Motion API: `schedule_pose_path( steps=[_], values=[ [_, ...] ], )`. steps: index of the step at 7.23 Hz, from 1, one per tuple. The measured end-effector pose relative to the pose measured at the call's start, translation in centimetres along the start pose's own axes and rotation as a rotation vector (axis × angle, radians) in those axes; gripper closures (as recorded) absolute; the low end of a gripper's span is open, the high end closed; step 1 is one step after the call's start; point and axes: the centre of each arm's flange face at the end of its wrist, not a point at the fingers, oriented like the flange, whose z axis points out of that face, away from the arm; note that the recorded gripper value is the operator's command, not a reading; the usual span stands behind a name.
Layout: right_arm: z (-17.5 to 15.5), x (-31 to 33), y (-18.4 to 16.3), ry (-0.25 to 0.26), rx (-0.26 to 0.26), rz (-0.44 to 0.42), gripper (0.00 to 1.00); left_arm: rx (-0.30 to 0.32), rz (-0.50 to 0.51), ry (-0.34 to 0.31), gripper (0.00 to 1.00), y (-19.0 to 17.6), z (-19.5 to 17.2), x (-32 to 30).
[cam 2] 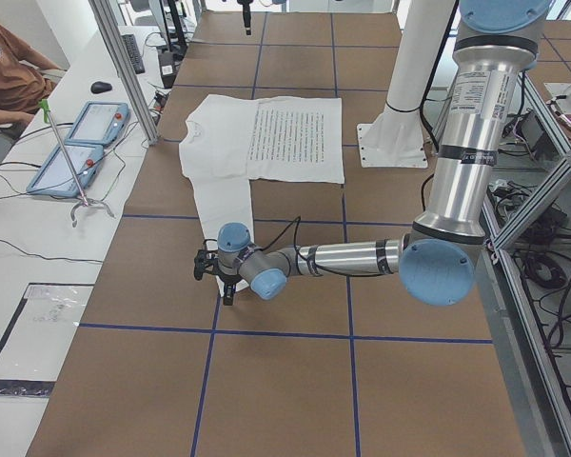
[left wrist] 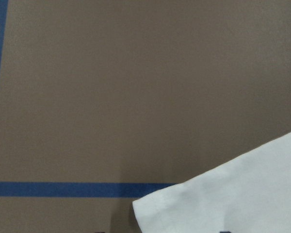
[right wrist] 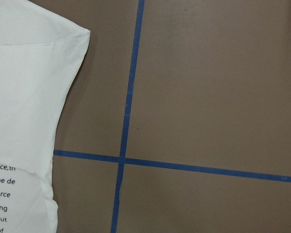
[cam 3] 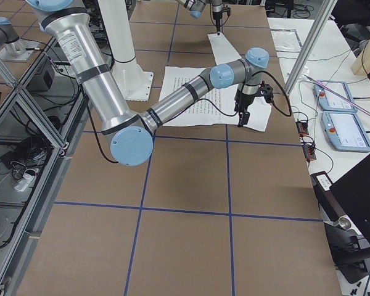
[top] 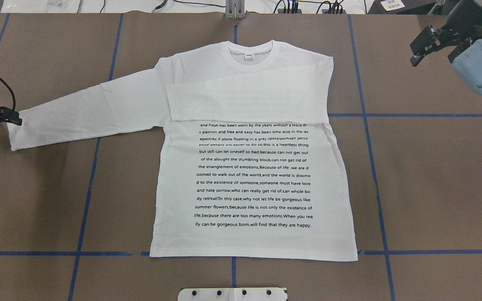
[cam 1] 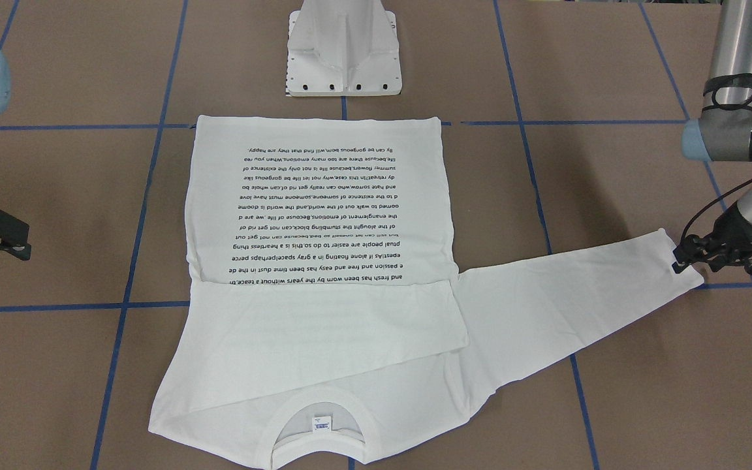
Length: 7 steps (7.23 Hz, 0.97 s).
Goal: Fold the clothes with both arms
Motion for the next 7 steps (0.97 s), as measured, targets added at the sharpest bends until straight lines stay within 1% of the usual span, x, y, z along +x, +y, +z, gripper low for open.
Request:
schedule_pose_path(
  steps=[3,5,7],
  values=[
    [0.02,0.02,0.01,0.000,0.000,0.000,0.00,-0.004,0.002,0.000,0.17,0.14,0.21,0.19],
    [0.04,0.04,-0.01,0.001,0.000,0.000,0.00,-0.005,0.003,0.001,0.28,0.16,0.24,0.27],
    [0.02,0.05,-0.04,0.002,0.000,0.001,0.00,-0.005,0.002,0.001,0.35,0.18,0.27,0.25]
  ],
)
